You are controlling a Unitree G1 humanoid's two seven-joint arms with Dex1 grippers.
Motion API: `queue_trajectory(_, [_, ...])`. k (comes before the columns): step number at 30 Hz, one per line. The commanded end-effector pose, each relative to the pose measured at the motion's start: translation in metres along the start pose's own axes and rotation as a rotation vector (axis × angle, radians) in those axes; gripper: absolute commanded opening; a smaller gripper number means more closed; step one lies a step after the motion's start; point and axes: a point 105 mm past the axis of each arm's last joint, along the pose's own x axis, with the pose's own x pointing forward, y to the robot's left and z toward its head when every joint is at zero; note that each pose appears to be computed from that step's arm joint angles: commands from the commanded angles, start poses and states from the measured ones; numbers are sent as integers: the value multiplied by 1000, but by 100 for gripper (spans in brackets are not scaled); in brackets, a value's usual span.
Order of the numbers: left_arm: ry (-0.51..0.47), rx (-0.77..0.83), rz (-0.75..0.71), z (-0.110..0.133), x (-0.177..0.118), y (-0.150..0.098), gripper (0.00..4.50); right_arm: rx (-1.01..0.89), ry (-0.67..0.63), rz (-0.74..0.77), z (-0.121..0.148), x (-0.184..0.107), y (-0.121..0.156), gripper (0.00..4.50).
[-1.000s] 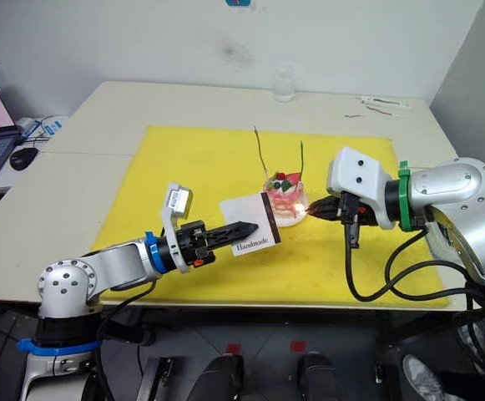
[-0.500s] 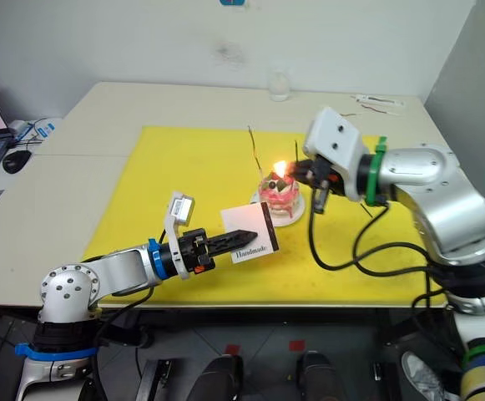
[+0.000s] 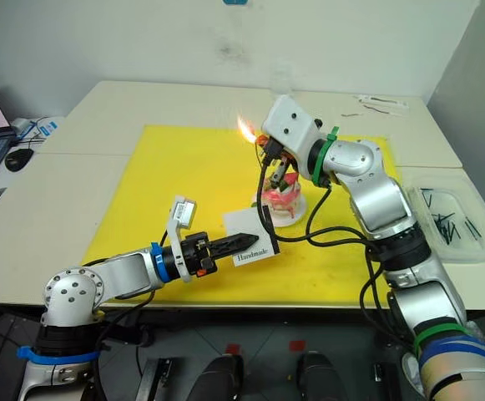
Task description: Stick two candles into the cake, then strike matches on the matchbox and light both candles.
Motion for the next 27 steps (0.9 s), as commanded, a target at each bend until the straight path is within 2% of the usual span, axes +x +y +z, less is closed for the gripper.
queue_trajectory(1, [-15, 38, -39, 3, 2, -11, 0, -55, -49, -69, 17, 1, -16, 3])
queue_trajectory(9, [-20, 39, -42, 2, 2, -12, 0, -80, -28, -119, 14, 10, -25, 3])
queue_trajectory(27, [-26, 38, -49, 3, 4, -15, 0, -89, -15, -85, 10, 19, -17, 3])
